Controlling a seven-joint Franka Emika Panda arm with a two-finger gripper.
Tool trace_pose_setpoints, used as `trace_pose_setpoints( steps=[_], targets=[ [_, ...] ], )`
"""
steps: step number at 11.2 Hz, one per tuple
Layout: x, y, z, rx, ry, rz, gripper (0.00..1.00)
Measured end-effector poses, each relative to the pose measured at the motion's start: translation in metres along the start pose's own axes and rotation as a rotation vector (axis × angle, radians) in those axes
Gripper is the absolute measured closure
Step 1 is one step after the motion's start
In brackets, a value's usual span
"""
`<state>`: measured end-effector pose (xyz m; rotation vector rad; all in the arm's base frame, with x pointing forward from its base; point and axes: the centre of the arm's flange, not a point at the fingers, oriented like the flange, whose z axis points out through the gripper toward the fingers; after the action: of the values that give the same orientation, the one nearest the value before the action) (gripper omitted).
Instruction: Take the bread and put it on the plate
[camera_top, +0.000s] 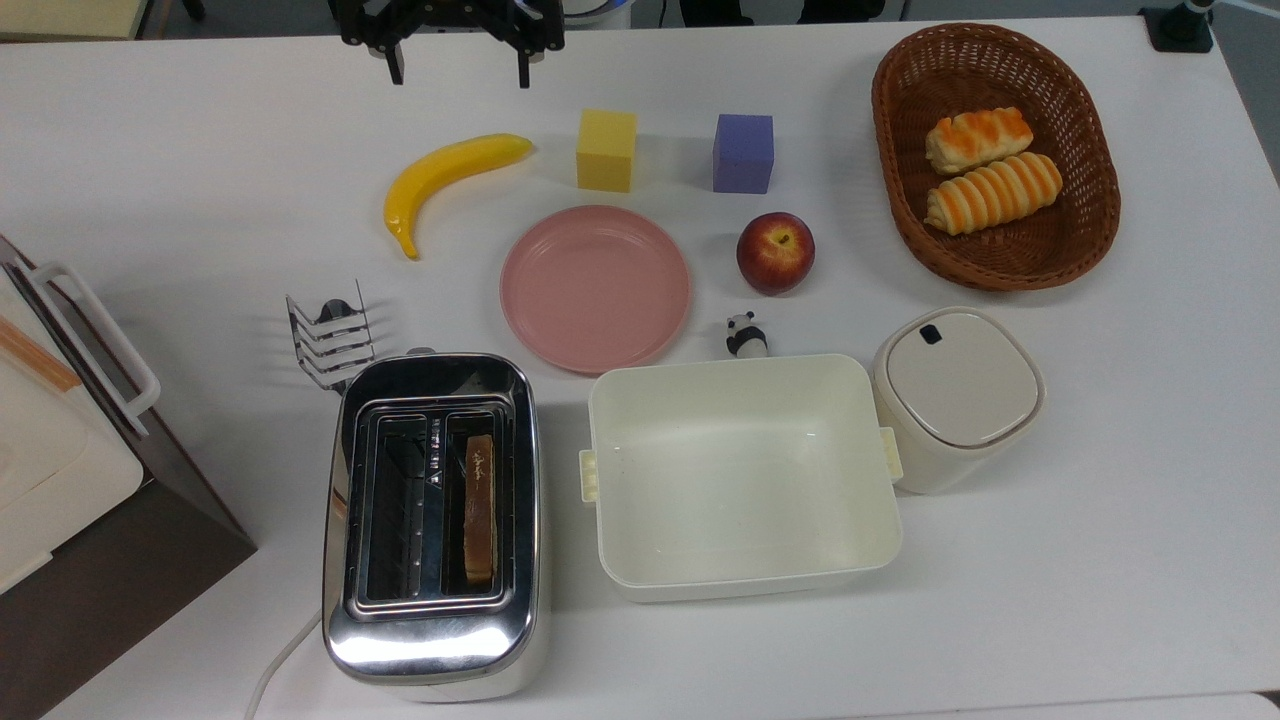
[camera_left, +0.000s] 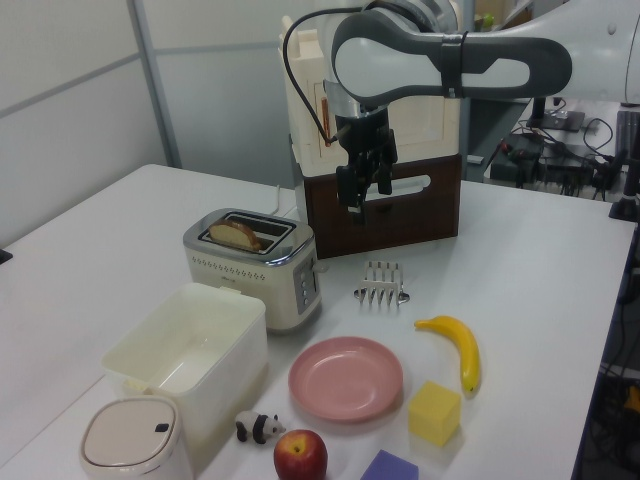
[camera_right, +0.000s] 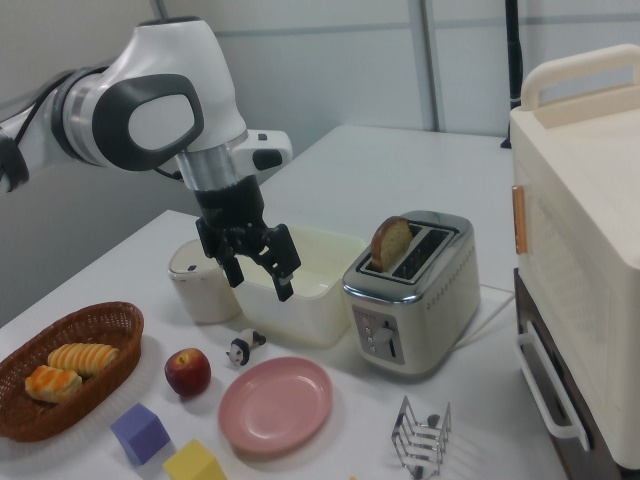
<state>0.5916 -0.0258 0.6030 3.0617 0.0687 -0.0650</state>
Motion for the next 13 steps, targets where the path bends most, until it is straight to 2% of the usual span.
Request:
trace_pose_setpoints(
  steps=[5, 8, 13],
  targets=[
    [0.001, -0.001, -0.001, 0.012, 0.008, 0.005, 0.0],
    [0.006, 0.0, -0.005, 0.01, 0.053, 0.005, 0.0],
    [0.027, 0.0, -0.011, -0.005, 0.207, 0.005, 0.0]
  ],
)
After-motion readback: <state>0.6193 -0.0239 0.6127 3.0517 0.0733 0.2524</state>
